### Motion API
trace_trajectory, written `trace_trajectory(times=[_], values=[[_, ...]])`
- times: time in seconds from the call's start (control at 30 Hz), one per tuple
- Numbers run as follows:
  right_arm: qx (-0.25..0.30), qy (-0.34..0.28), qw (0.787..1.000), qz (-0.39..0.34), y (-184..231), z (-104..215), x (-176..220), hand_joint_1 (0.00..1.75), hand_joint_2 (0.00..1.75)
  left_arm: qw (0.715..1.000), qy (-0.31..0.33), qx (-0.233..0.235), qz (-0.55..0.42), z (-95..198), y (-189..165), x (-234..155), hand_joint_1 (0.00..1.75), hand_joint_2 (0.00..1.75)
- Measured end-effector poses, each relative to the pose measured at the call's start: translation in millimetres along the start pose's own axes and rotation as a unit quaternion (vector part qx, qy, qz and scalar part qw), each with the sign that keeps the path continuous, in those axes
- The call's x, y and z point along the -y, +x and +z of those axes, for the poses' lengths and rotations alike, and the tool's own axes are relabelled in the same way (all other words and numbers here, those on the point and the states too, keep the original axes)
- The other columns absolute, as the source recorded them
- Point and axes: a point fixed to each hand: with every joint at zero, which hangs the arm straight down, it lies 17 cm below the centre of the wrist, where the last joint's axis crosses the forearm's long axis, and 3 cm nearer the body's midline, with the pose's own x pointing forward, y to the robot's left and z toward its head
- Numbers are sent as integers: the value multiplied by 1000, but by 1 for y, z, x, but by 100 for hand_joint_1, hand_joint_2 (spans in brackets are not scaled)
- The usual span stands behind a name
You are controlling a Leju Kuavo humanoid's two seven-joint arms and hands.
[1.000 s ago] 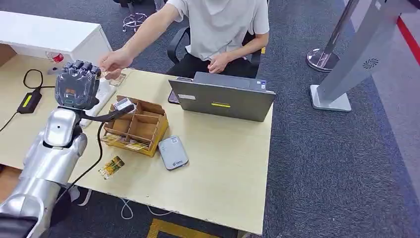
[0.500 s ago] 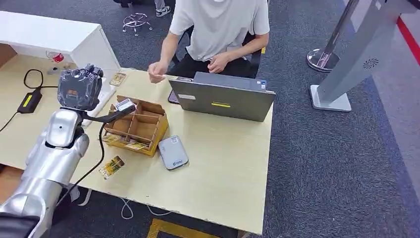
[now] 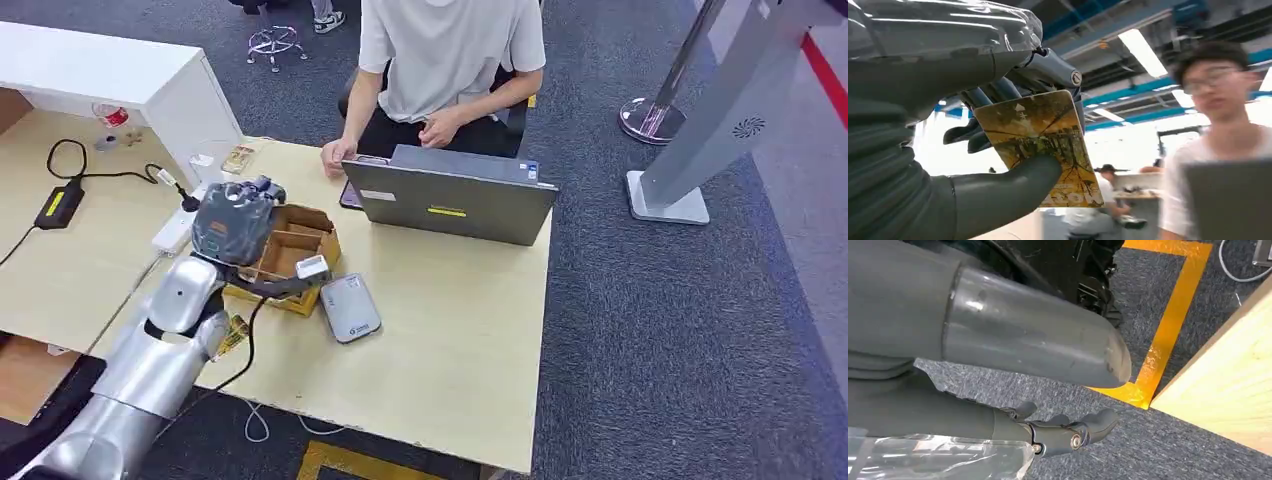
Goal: Pass the card to the sensor for recognition and then transmit it.
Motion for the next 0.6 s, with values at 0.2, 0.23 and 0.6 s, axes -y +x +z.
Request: trace_trajectory(times=[0.2, 0.23, 0.6], values=[[-2, -3, 1000, 3, -4, 1, 0, 0, 0, 997, -16, 65, 22, 21, 78, 10, 175, 175], [-2, -4, 1000, 2, -5, 2, 0, 0, 0, 997, -19, 72, 25, 23, 85, 10, 175, 175], [-6, -7, 1000, -3, -9, 4, 1, 0, 0, 992, -67, 91, 48, 29, 116, 20, 175, 175]])
